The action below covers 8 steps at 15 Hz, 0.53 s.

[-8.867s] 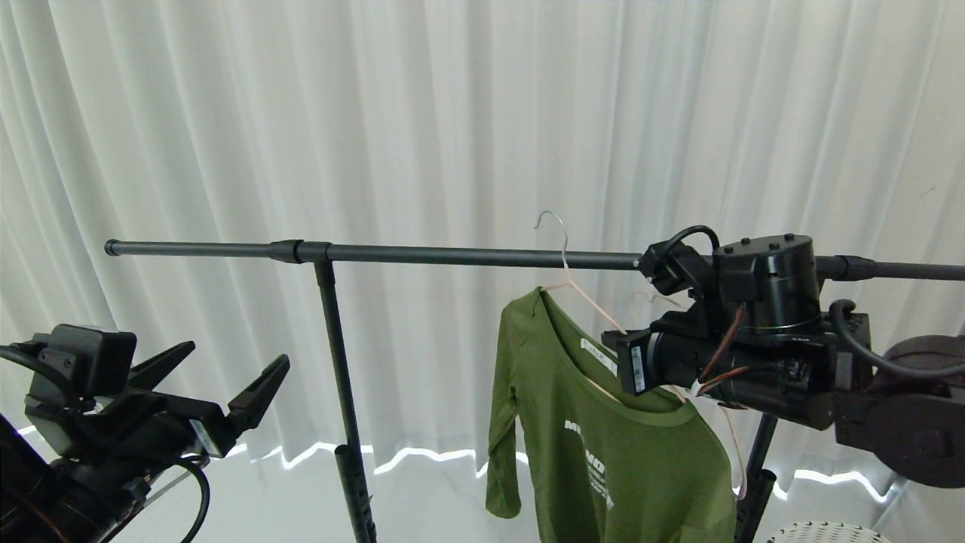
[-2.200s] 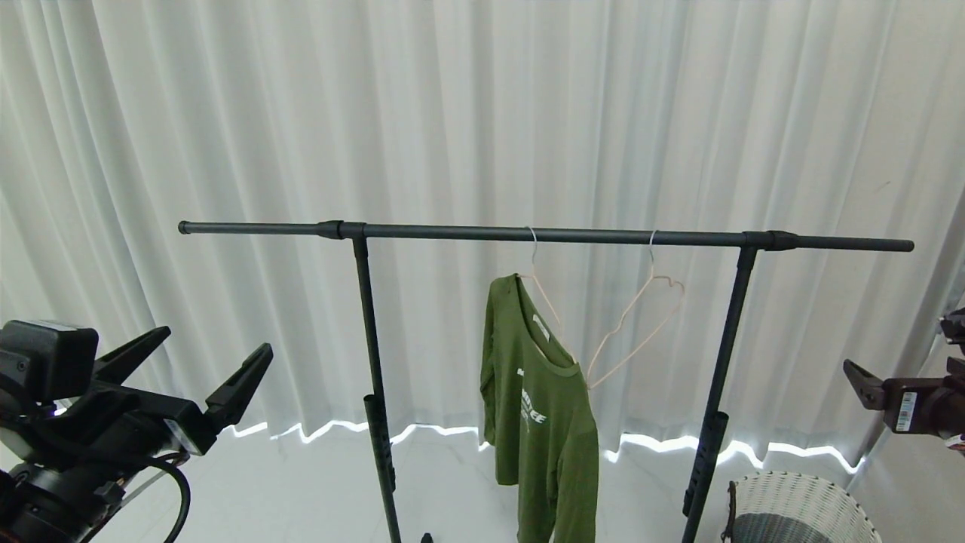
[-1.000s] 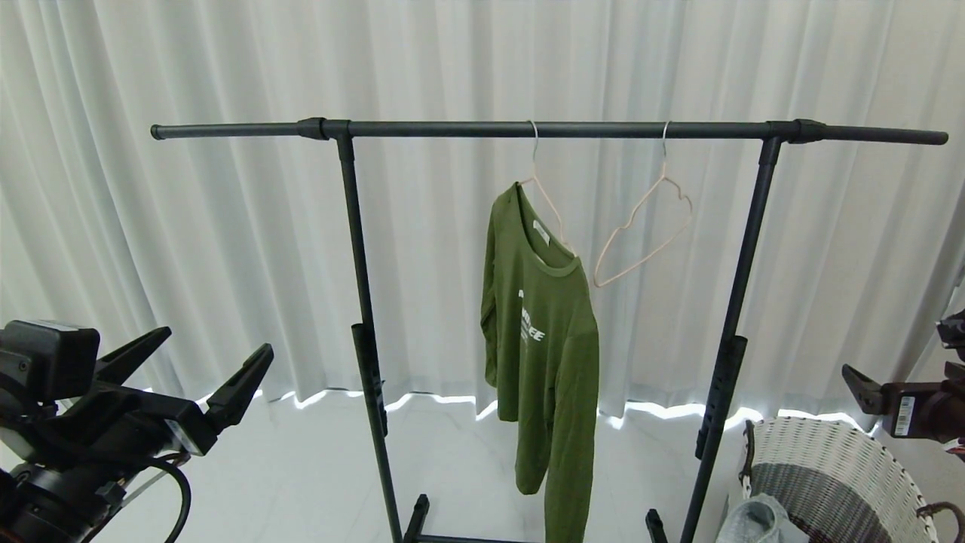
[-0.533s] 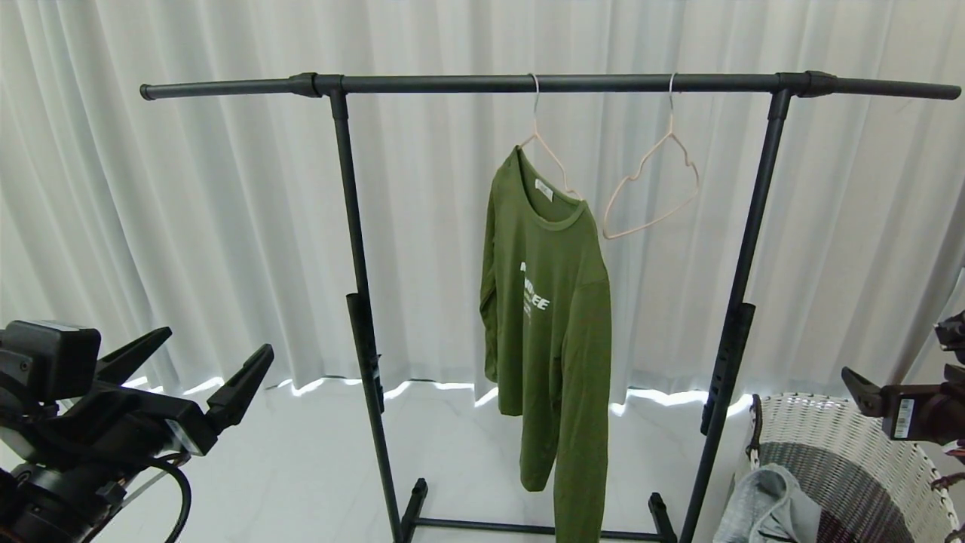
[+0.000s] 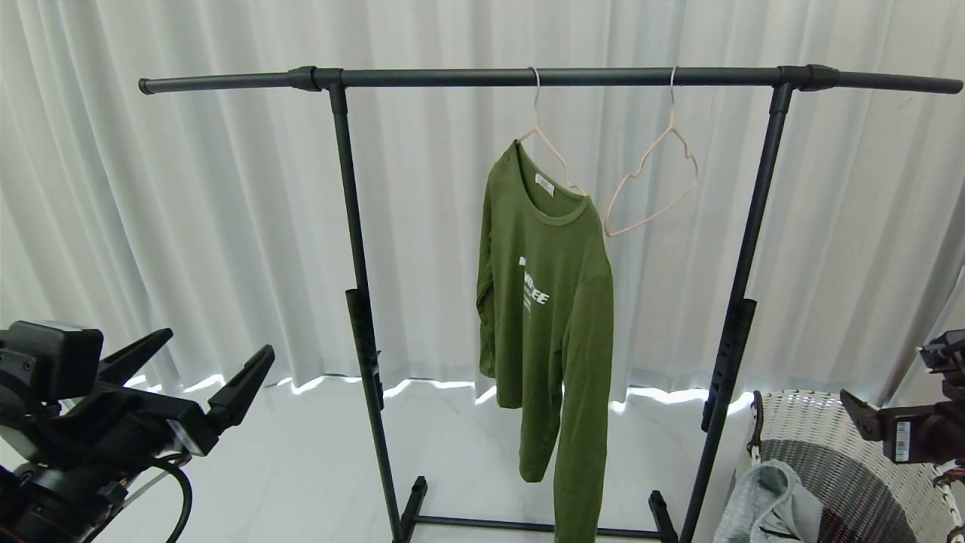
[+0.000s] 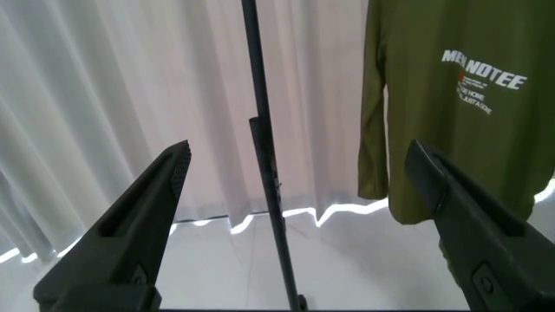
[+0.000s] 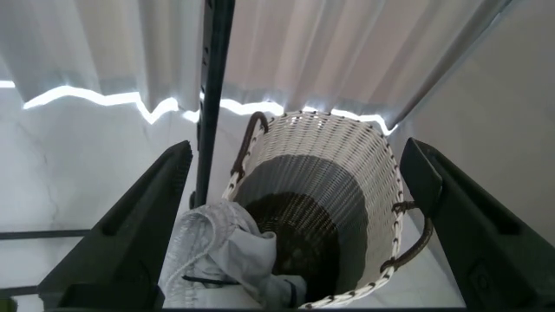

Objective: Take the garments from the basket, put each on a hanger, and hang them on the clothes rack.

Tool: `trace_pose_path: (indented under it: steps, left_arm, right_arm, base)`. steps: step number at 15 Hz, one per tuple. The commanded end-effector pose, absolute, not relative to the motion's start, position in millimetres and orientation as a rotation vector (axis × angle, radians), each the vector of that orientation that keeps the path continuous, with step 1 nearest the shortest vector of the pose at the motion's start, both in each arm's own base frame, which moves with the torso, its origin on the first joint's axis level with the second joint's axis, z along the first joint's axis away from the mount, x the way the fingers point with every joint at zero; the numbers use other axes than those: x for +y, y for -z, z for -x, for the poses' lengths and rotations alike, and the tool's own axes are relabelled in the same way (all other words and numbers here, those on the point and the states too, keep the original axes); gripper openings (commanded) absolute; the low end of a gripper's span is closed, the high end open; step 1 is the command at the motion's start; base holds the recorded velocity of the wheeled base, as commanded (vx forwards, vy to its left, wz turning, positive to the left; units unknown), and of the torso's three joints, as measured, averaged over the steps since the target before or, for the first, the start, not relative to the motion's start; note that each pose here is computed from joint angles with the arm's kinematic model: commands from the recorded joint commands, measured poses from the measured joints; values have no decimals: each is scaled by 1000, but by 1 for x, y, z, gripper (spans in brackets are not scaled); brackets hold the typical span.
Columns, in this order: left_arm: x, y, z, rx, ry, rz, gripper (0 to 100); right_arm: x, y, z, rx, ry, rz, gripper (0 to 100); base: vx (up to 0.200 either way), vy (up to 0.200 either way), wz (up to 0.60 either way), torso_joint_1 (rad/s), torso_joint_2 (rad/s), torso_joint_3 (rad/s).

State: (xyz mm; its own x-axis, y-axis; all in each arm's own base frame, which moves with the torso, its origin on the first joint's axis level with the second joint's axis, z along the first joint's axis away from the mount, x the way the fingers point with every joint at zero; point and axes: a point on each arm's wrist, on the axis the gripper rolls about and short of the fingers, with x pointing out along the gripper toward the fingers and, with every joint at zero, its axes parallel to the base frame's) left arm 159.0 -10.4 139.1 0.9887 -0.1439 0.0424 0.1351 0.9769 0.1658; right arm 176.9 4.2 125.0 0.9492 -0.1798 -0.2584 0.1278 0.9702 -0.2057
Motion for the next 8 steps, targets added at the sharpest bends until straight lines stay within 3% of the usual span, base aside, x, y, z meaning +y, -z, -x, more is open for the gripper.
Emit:
trace_pose_path:
  steps: [1, 8]
  left_arm:
    - [-10, -139, -159, -52, 141, -163, 100]
    - [-9, -135, -162, -28, 133, -166, 100]
  right_arm:
    - [4, -124, -177, 285, 159, 190, 100]
    - [4, -121, -178, 301, 159, 194, 100]
  base:
    - [0, 0, 0, 0, 0, 0]
    - [0, 0, 0, 0, 0, 0]
